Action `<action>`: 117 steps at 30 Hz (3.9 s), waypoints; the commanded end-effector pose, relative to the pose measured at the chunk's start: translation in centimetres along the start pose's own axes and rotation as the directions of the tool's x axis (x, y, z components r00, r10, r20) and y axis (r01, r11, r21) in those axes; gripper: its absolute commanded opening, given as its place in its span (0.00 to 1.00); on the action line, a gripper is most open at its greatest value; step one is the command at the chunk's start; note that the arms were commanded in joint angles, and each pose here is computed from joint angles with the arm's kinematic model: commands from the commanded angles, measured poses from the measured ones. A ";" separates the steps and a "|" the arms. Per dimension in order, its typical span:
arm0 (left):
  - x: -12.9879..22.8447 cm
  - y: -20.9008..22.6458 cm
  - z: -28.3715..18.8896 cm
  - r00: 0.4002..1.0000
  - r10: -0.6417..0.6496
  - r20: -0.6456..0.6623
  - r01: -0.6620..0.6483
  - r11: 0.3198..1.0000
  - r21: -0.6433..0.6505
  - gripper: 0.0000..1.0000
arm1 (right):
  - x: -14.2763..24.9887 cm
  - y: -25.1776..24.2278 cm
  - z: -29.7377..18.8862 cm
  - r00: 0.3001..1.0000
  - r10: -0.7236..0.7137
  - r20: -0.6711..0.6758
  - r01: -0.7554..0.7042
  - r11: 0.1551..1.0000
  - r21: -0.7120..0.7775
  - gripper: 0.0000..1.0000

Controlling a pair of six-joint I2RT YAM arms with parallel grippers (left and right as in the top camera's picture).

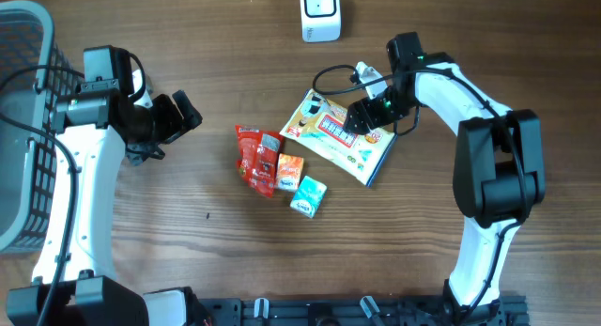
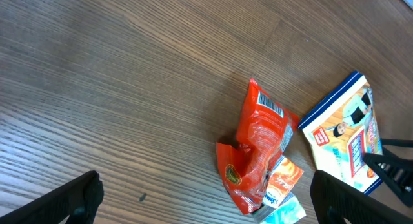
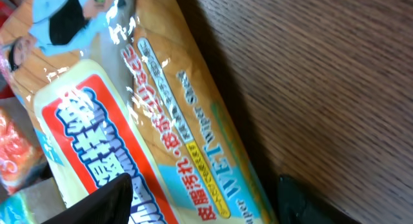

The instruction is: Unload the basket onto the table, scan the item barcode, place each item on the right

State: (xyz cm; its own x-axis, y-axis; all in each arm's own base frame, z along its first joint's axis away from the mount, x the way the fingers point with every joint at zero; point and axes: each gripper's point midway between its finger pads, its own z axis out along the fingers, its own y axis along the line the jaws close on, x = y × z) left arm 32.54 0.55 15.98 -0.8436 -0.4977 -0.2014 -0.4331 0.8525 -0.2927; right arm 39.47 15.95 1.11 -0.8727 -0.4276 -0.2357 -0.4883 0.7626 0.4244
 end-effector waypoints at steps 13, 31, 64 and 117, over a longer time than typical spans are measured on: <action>-0.4 0.1 -0.2 1.000 -0.013 0.011 0.013 1.000 -0.004 1.00 | 3.9 1.7 5.0 0.947 0.307 -0.095 -0.312 0.949 -0.041 0.04; -0.4 0.1 -0.2 1.000 -0.013 0.011 0.013 1.000 -0.004 1.00 | -14.3 1.6 -9.9 0.693 0.612 0.381 -0.398 0.766 -0.505 0.04; -0.4 0.1 -0.2 1.000 -0.012 0.011 0.012 1.000 -0.003 1.00 | 6.1 -32.6 -25.8 -0.057 0.693 0.718 -0.882 0.302 -0.362 0.04; -0.4 0.1 -0.2 1.000 -0.012 0.011 0.012 1.000 -0.003 1.00 | 8.2 13.4 -1.8 0.807 0.576 -0.129 -0.511 0.791 0.337 0.99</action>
State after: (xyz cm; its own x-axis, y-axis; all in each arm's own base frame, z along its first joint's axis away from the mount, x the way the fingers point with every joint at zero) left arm 32.53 0.55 15.95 -0.8439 -0.4978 -0.2003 -0.4335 0.8524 -0.2923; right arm 25.80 22.82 7.60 -0.9873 -0.0262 0.1570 0.0129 0.9699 0.2431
